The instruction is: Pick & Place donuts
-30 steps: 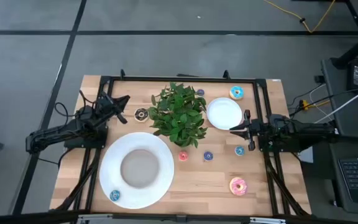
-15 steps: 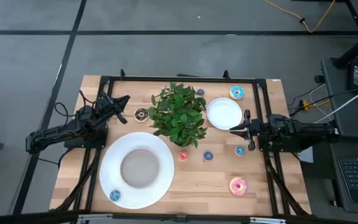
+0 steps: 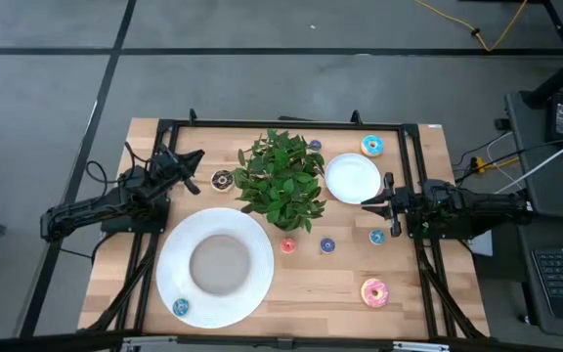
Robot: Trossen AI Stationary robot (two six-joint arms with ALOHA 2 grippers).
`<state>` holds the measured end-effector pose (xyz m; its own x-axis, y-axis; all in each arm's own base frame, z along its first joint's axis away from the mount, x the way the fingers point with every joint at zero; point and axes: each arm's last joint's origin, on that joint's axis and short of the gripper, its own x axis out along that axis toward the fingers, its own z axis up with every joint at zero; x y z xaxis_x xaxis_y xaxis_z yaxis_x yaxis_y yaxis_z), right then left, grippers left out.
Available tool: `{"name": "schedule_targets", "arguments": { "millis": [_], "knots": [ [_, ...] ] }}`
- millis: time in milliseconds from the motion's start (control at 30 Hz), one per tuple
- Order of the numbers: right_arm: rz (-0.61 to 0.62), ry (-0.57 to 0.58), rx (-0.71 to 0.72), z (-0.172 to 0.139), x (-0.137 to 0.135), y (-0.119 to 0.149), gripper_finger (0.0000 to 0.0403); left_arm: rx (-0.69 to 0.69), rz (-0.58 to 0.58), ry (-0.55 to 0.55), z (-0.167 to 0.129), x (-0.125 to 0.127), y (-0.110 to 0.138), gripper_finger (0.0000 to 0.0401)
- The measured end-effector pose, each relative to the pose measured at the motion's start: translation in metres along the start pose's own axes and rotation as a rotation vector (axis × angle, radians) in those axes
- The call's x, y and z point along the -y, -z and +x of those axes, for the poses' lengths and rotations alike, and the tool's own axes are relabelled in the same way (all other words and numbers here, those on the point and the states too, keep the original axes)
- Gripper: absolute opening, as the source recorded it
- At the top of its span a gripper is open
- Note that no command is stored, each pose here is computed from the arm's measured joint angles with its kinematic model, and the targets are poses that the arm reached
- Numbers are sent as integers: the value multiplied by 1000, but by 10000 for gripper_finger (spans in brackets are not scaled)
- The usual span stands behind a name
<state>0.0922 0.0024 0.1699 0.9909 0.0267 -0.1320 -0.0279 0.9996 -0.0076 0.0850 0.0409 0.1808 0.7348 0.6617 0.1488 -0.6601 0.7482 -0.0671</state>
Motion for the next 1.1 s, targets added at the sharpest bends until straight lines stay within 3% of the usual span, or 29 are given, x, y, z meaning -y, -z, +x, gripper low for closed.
{"name": "schedule_targets", "arguments": {
  "millis": [1100],
  "knots": [
    [0,0,0,0,0,0,63,0,0,0,0,0,0,27]
  ]
}}
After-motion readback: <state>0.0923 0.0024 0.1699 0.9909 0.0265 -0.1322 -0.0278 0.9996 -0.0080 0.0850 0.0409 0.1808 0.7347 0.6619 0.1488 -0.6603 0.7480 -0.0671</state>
